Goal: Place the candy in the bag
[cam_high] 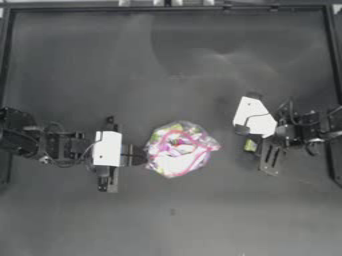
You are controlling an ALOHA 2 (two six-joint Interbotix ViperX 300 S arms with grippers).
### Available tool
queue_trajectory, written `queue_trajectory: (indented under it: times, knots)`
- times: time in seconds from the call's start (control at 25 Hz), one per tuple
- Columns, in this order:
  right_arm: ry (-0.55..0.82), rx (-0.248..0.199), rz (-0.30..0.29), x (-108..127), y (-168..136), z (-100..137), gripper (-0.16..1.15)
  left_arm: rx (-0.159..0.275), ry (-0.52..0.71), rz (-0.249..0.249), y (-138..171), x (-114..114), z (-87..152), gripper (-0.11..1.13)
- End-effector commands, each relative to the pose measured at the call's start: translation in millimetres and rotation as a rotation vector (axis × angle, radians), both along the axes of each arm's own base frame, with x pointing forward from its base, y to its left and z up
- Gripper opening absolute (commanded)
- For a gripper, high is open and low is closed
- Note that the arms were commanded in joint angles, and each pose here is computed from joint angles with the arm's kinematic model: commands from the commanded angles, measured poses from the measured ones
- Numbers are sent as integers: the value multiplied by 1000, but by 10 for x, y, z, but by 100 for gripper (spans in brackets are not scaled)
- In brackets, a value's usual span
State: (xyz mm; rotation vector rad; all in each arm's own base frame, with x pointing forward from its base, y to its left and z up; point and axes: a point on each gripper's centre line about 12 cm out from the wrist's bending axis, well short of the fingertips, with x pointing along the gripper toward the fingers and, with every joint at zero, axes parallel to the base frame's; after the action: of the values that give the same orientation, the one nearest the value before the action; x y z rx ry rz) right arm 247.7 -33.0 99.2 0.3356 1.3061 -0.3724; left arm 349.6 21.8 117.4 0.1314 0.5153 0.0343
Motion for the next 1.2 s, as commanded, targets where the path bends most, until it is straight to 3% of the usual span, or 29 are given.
queue_trajectory:
  times: [0.04,0.4,0.72,0.92,1.2]
  knots:
    - [-22,1,-2,47,2,55,44,1,-46,-1,-2,59,134,9]
    - [-58,-20,13,110,1,366,44,0,-45,1,-1,55,129,9]
    - [-152,-83,50,197,-2,959,44,1,-45,-1,-2,55,129,9]
    - [-211,-129,105,348,58,1246,44,1,-46,-1,-2,55,135,9]
    - [-335,-161,179,692,194,1523,44,2,-54,-2,-6,86,158,9]
